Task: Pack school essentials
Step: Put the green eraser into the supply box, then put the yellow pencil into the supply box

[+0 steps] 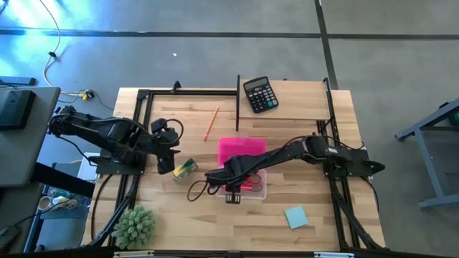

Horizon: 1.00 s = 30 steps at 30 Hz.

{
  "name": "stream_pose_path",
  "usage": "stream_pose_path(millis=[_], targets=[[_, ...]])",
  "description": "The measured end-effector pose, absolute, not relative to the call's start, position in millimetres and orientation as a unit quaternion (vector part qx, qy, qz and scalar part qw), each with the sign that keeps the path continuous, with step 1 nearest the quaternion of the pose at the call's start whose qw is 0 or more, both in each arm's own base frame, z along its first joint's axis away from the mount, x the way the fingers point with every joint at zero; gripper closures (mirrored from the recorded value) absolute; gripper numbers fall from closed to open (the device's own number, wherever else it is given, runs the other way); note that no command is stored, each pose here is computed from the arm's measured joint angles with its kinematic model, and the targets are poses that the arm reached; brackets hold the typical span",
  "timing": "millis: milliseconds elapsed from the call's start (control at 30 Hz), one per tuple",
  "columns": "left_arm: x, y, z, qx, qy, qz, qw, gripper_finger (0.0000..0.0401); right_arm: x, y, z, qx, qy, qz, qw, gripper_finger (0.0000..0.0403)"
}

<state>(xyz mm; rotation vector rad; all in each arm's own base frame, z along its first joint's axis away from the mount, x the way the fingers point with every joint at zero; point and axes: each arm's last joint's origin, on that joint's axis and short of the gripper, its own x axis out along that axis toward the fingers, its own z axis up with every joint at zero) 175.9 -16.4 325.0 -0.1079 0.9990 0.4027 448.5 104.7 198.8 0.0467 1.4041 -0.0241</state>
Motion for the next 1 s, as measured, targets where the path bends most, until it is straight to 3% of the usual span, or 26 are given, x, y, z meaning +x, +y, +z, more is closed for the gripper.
stream_pose_path(millis=[200,433,767,1000], targets=[[176,-15,325,-0.055,0.476,0.192,0.856,0.0282,448,91,206,0.033,0.647,-0.006,0.761,0.0245],[176,-15,325,-0.059,0.473,0.2,0.856,0.0282,443,72,216,0.006,0.659,-0.005,0.752,0.024],[177,-13,326,-0.058,0.455,0.234,0.857,0.0253,408,33,304,-0.087,0.586,-0.088,0.801,0.0265],[187,5,327,-0.096,0.407,0.316,0.852,0.0225,376,3,359,-0.092,0.527,-0.145,0.832,0.0265]])
